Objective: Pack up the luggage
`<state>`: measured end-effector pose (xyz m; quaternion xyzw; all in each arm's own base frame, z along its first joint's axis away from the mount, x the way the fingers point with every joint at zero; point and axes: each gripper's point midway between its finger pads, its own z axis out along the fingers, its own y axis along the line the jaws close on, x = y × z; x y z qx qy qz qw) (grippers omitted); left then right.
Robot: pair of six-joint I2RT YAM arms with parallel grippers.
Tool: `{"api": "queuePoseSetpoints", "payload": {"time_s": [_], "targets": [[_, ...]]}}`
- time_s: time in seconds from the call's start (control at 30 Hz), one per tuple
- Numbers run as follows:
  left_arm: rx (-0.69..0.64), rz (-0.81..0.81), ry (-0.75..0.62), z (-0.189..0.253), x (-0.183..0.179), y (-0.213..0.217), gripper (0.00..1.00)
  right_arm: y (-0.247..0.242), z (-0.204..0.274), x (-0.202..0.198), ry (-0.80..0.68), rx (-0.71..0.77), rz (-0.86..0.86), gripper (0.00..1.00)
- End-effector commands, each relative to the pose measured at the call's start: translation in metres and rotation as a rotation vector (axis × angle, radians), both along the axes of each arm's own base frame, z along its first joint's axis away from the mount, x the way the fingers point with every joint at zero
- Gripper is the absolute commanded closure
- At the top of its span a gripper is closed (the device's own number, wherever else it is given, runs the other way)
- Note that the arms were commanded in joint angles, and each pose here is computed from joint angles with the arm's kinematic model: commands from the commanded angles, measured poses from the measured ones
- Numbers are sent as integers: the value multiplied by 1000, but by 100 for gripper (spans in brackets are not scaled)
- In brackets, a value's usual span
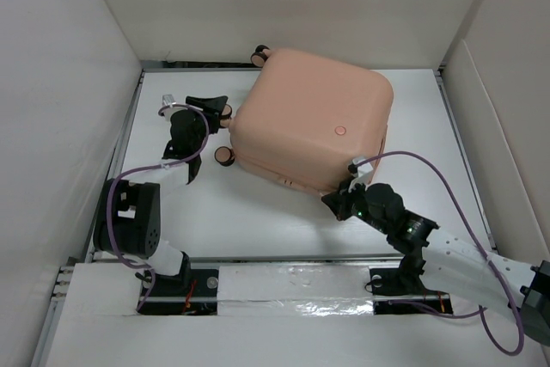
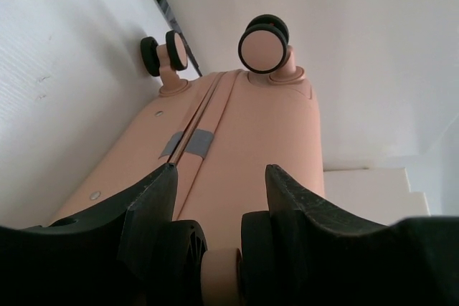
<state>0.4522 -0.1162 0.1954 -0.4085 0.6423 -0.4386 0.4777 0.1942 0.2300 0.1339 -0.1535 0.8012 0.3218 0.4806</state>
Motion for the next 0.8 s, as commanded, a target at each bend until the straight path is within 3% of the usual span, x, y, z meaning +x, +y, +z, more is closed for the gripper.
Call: {"api": "queuePoseSetpoints", "payload": {"time_s": [0.0, 0.2, 0.23, 0.37, 0.43, 0.6, 0.77], "targets": [[7, -72, -163, 40, -10, -14, 100, 24, 28, -8, -32, 102, 84, 100], [163, -67, -244, 37, -59, -19, 100, 89, 54, -12, -66, 150, 199, 100], [185, -62, -251, 35, -65, -18, 100, 109, 33, -19, -32, 91, 242, 100], [263, -67, -260, 22, -92, -9, 100, 157, 33, -25, -34, 84, 306, 100], [276, -73, -273, 20, -107, -6, 100, 177, 49, -27, -55, 138, 339, 100], [258, -192, -297, 11, -147, -23, 100, 213, 47, -28, -70, 98, 409, 100], [323, -268, -274, -4, -173, -42, 100, 244, 58, -30, -84, 133, 490, 100]]}}
